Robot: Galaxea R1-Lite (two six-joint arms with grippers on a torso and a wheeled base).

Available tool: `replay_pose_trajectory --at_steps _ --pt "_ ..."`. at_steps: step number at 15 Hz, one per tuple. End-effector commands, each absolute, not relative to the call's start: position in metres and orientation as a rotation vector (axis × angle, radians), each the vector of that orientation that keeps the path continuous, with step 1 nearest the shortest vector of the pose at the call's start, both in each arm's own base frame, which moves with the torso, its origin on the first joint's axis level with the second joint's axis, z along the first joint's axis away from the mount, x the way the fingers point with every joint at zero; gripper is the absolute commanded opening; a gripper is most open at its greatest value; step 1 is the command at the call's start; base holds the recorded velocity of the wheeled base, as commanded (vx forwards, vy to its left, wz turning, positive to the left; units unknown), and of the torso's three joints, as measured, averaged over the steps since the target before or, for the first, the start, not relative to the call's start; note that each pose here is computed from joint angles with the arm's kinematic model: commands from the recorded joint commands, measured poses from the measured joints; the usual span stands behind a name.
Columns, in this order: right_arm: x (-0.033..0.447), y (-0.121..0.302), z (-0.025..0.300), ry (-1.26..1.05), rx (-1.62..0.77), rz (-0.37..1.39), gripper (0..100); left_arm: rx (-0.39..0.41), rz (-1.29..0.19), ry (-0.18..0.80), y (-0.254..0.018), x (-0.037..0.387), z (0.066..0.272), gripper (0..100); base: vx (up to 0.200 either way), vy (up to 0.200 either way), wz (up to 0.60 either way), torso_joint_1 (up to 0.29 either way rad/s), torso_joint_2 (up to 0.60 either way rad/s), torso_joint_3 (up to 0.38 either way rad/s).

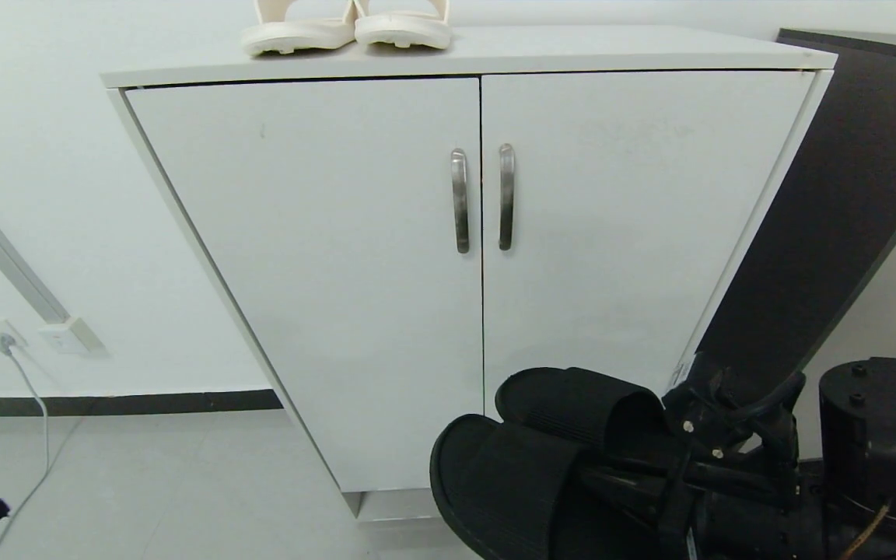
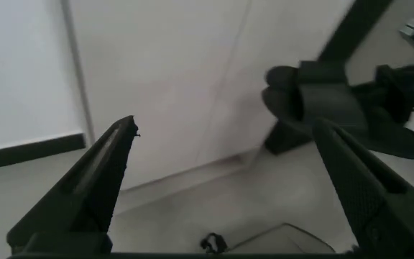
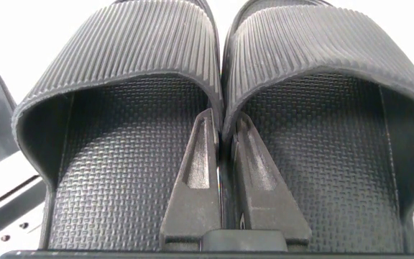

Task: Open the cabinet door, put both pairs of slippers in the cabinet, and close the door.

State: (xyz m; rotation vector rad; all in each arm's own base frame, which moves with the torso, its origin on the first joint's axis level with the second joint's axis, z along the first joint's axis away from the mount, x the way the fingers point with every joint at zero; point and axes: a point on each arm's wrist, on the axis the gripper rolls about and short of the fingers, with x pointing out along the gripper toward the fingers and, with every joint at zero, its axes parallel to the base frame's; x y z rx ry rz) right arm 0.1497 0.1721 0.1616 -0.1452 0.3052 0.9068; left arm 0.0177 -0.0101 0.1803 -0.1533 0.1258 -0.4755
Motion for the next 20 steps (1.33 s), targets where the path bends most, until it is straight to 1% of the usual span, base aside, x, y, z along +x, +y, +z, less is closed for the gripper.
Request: replay_pose_trajectory --at_steps 1,3,5,8,10,11,13,14,17,20 --pt "0.149 0.172 0.16 0.306 -0.154 0.91 0 -0.167 -0.56 0.236 -0.018 0.05 0.188 100 0.0 0.0 0.0 0.0 0.0 0.0" --pt "0.147 0.172 0.158 0.295 -0.19 0.921 0 -0.167 -0.643 0.251 -0.023 0.065 0.191 100 0.0 0.0 0.0 0.0 0.0 0.0" --pt "0.147 0.172 0.158 0.29 -0.193 0.922 0 -0.166 -0.684 0.256 -0.03 0.082 0.195 100 0.0 0.0 0.0 0.0 0.0 0.0" --pt "0.147 0.172 0.156 0.296 -0.196 0.922 0 -0.158 -0.737 0.213 -0.042 0.106 0.199 100 0.0 0.0 0.0 0.0 0.0 0.0" --pt "0.147 0.172 0.156 0.298 -0.196 0.922 0 -0.153 -0.743 0.201 -0.047 0.117 0.202 100 0.0 0.0 0.0 0.0 0.0 0.0" --pt "0.147 0.172 0.156 0.297 -0.194 0.922 0 -0.149 -0.727 0.202 -0.055 0.129 0.205 100 0.0 0.0 0.0 0.0 0.0 0.0" --pt "0.147 0.173 0.157 0.295 -0.195 0.923 0 -0.138 -0.724 0.195 -0.073 0.139 0.213 100 0.0 0.0 0.0 0.0 0.0 0.0" --pt "0.146 0.173 0.157 0.295 -0.196 0.926 0 -0.137 -0.742 0.187 -0.084 0.141 0.219 100 0.0 0.0 0.0 0.0 0.0 0.0" --pt "0.146 0.174 0.157 0.297 -0.19 0.928 0 -0.185 -0.799 0.183 -0.112 0.158 0.238 100 0.0 0.0 0.0 0.0 0.0 0.0" --pt "0.145 0.173 0.155 0.304 -0.19 0.928 0 -0.193 -0.892 0.19 -0.145 0.171 0.248 100 0.0 0.0 0.0 0.0 0.0 0.0"
